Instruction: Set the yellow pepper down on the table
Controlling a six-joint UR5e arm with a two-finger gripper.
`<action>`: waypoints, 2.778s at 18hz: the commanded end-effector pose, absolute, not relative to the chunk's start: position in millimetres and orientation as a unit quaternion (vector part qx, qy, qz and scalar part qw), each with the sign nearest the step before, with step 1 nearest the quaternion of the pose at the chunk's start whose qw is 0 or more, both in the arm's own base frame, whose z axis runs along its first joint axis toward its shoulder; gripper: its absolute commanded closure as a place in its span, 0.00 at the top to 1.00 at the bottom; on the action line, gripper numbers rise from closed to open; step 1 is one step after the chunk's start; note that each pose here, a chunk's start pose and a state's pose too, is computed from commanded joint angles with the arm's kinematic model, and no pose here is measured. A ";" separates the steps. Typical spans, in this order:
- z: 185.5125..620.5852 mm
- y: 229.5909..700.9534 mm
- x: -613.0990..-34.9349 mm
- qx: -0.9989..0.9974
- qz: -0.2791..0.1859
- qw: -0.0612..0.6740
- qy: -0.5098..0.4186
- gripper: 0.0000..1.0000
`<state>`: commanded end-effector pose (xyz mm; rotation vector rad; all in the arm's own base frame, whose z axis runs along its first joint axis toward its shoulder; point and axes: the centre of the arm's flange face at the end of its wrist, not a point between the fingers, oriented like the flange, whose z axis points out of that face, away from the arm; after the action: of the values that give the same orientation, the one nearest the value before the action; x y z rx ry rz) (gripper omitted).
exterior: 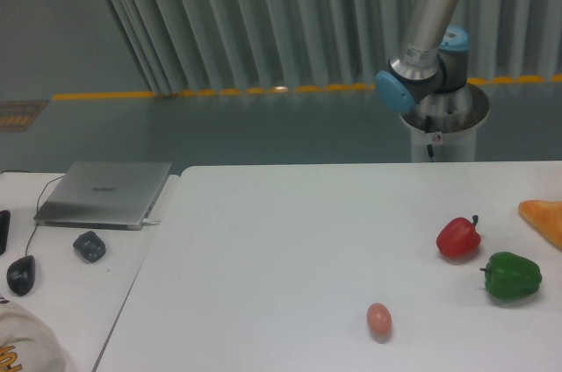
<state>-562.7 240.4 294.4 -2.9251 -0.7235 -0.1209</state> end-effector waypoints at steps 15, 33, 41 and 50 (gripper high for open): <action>287.9 231.8 -568.7 -0.967 -0.041 0.061 -0.244 0.97; 369.1 239.5 -543.7 -0.969 -0.019 0.084 -0.233 0.29; 440.3 320.3 -457.1 -0.977 -0.008 0.122 -0.172 0.29; 364.8 385.6 -463.0 -0.984 -0.035 0.109 -0.139 0.29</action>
<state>-463.0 385.6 364.8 -2.8934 -0.4103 -0.1039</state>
